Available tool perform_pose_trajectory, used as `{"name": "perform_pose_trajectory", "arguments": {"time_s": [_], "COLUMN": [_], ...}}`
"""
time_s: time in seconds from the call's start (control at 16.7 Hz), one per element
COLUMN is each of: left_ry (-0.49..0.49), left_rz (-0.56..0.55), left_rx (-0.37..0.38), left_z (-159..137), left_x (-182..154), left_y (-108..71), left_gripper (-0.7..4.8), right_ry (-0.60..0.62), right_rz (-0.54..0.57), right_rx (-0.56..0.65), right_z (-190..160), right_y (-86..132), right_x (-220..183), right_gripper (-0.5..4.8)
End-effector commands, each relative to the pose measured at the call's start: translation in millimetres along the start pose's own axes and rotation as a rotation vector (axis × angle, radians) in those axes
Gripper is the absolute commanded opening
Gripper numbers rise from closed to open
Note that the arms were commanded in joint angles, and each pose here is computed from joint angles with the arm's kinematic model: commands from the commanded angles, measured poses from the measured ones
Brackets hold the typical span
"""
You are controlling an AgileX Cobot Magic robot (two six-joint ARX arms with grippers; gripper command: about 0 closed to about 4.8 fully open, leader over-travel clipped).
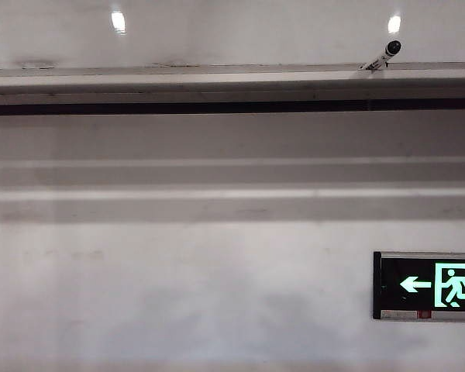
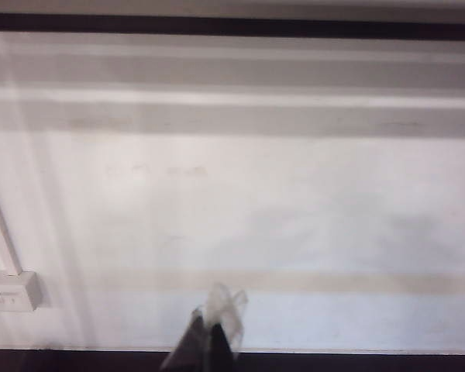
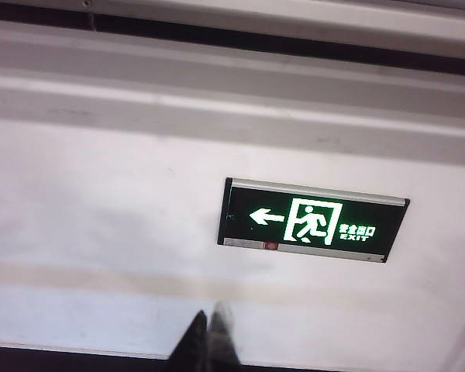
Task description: Take a marker from the whiteboard tray, write "Hi!" on the whiteboard, and then put the marker back vertically into the whiteboard tray.
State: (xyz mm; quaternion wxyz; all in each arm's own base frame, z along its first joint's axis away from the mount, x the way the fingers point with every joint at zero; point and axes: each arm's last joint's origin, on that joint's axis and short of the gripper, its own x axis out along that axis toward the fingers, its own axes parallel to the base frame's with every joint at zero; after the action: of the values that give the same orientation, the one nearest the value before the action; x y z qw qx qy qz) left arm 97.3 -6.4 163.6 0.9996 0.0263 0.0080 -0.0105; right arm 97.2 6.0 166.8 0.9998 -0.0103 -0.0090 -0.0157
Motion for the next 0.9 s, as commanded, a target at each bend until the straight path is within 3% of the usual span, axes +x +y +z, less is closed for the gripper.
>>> {"name": "perform_pose_trajectory", "arguments": {"time_s": [0.06, 0.3, 0.48, 0.72, 0.9], "left_ry": [-0.031, -0.061, -0.131, -0.177, -0.165], "left_rz": [0.003, 0.005, 0.052, 0.046, -0.020], "left_rx": [-0.001, -0.011, -0.152, -0.187, -0.180], "left_z": [3, 6, 33, 122, 202], "left_x": [0, 0, -7, -23, -12], "left_y": [0.3, 0.5, 3.8, 9.3, 10.7], "left_gripper": [-0.08, -0.08, -0.06, -0.06, -0.06], "right_ry": [-0.014, -0.026, -0.076, -0.079, -0.092], "right_rz": [-0.004, -0.003, -0.006, 0.002, 0.081], "right_rx": [0.007, 0.013, 0.060, 0.060, 0.061], "right_z": [2, 6, 43, 119, 179], "right_y": [0, 0, -2, -4, 1], "right_x": [0, -1, -10, -13, 6], "right_gripper": [-0.01, -0.01, -0.01, -0.01, -0.01]}}
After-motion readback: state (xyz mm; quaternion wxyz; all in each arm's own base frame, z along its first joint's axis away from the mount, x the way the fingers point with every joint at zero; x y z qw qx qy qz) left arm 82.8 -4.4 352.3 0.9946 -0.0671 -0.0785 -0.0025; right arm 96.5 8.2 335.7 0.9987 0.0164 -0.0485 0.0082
